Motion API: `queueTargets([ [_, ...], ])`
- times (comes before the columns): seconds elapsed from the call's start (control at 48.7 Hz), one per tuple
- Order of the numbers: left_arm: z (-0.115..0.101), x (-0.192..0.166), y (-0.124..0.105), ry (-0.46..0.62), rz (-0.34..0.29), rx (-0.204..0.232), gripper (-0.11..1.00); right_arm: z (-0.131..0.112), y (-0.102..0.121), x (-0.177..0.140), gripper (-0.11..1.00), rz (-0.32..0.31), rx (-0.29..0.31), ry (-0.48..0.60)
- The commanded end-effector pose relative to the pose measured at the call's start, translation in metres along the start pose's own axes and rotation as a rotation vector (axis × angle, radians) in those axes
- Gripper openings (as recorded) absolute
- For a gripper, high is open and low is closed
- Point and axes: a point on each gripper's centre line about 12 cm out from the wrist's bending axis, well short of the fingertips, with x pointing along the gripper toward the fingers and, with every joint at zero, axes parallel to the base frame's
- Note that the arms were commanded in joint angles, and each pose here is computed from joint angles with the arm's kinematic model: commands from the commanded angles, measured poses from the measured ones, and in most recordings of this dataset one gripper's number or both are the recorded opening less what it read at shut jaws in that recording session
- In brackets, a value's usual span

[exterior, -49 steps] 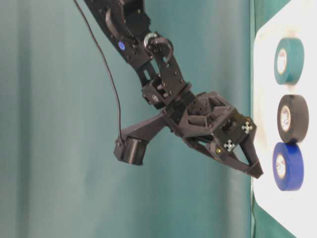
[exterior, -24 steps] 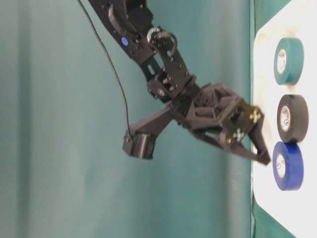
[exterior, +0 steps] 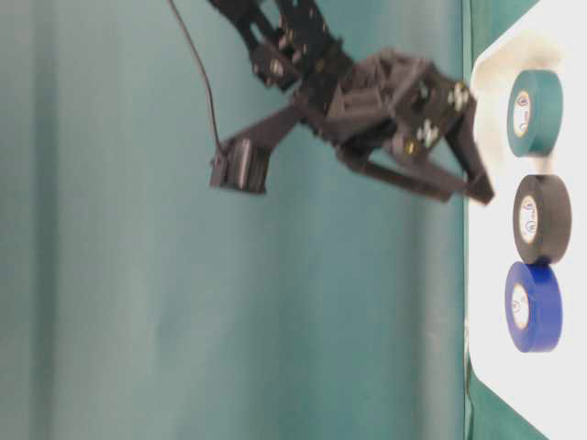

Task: Put the tape into the white case with the right arm.
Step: 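Lower the blue tape into the tray's left side and open the right gripper, then withdraw the right gripper to the right side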

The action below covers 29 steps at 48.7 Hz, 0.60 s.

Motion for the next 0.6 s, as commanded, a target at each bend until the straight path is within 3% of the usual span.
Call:
queueTargets([
  [0.0, 0.004, 0.001, 0.0, -0.002, 0.002, 0.0, 0.0, 0.002, 0.0, -0.018, 0.74, 0.001, 0.002, -0.034],
  [0.575, 0.004, 0.001, 0.0, -0.002, 0.002, 0.0, 0.0, -0.067, 0.01, -0.088, 0.74, 0.053, 0.076, -0.075],
])
